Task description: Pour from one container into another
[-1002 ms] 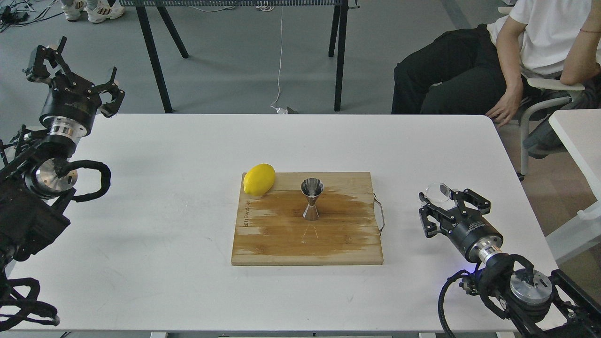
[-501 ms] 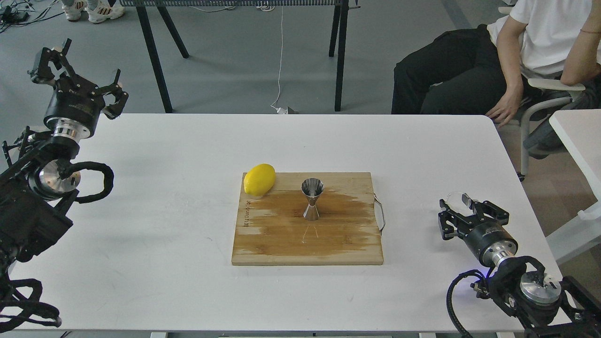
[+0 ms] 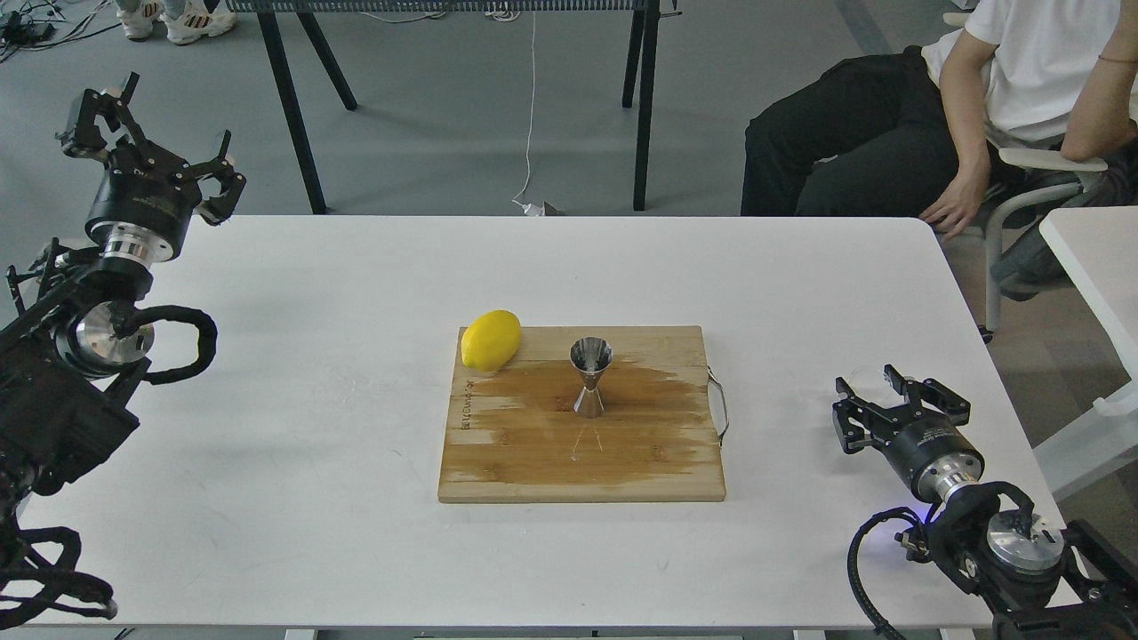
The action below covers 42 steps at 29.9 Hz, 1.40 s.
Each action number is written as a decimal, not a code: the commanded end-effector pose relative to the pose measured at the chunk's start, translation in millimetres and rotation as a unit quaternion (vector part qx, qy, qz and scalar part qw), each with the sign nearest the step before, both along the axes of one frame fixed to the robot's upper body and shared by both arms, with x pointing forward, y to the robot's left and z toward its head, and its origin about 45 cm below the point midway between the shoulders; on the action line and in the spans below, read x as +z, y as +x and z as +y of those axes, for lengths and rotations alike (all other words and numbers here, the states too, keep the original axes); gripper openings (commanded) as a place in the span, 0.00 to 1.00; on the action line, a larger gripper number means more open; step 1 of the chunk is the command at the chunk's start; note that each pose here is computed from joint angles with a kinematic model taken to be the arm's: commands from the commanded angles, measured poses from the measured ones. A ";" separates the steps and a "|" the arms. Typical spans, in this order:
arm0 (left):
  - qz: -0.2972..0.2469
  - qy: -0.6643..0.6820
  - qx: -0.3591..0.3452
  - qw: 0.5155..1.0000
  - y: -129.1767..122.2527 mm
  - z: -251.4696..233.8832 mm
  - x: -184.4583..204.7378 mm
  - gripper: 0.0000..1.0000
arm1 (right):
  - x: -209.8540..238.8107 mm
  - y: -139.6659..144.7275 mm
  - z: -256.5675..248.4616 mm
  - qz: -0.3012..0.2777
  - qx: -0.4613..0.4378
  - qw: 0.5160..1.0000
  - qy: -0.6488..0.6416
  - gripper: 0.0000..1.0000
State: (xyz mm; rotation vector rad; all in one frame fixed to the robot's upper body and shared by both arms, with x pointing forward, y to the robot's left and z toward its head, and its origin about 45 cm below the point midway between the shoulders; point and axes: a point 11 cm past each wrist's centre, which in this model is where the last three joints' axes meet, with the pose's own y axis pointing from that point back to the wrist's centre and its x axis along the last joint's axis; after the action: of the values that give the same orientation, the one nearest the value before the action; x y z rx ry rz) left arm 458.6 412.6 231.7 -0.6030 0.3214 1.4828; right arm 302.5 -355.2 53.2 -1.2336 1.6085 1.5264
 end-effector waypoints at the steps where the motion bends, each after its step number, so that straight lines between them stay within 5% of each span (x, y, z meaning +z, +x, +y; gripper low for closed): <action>1: -0.001 0.000 0.001 1.000 0.0 0.2 0.2 1.00 | 0.0 -0.1 -0.3 0.000 0.001 1.000 -0.001 0.64; 4: -0.002 -0.002 0.002 1.000 0.0 0.6 0.7 1.00 | 1.2 -0.6 1.6 -0.003 0.004 1.000 0.000 0.74; 6: -0.002 -0.002 0.002 1.000 0.0 0.6 0.7 1.00 | 4.5 2.0 2.7 -0.014 0.004 1.000 0.001 0.97; 7: -0.002 -0.002 0.002 1.000 0.1 0.7 0.8 1.00 | 6.8 2.9 2.1 -0.022 0.005 1.000 0.001 0.97; 13: -0.001 -0.002 0.002 1.000 0.1 0.7 0.7 1.00 | 33.5 15.3 6.1 -0.108 0.018 0.994 0.006 0.99; 23: 0.004 -0.001 0.000 1.000 -1.4 0.0 -3.4 1.00 | 114.7 81.7 -13.6 -0.261 -0.013 0.963 -0.065 1.00; 31: 0.008 -0.002 -0.003 1.000 -1.5 -1.7 -5.3 1.00 | 145.8 135.6 -18.6 -0.268 -0.010 0.957 -0.110 1.00; 42: 0.013 -0.009 -0.014 1.000 0.4 -15.5 -11.9 1.00 | 192.9 162.3 -8.0 -0.315 -0.004 0.942 -0.112 1.00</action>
State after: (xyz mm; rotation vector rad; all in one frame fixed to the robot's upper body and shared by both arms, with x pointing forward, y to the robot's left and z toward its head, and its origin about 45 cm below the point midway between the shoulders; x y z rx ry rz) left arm 458.4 398.6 219.7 -0.5883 0.3604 1.4648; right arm 460.1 -364.8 236.2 -1.6190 1.3746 0.8338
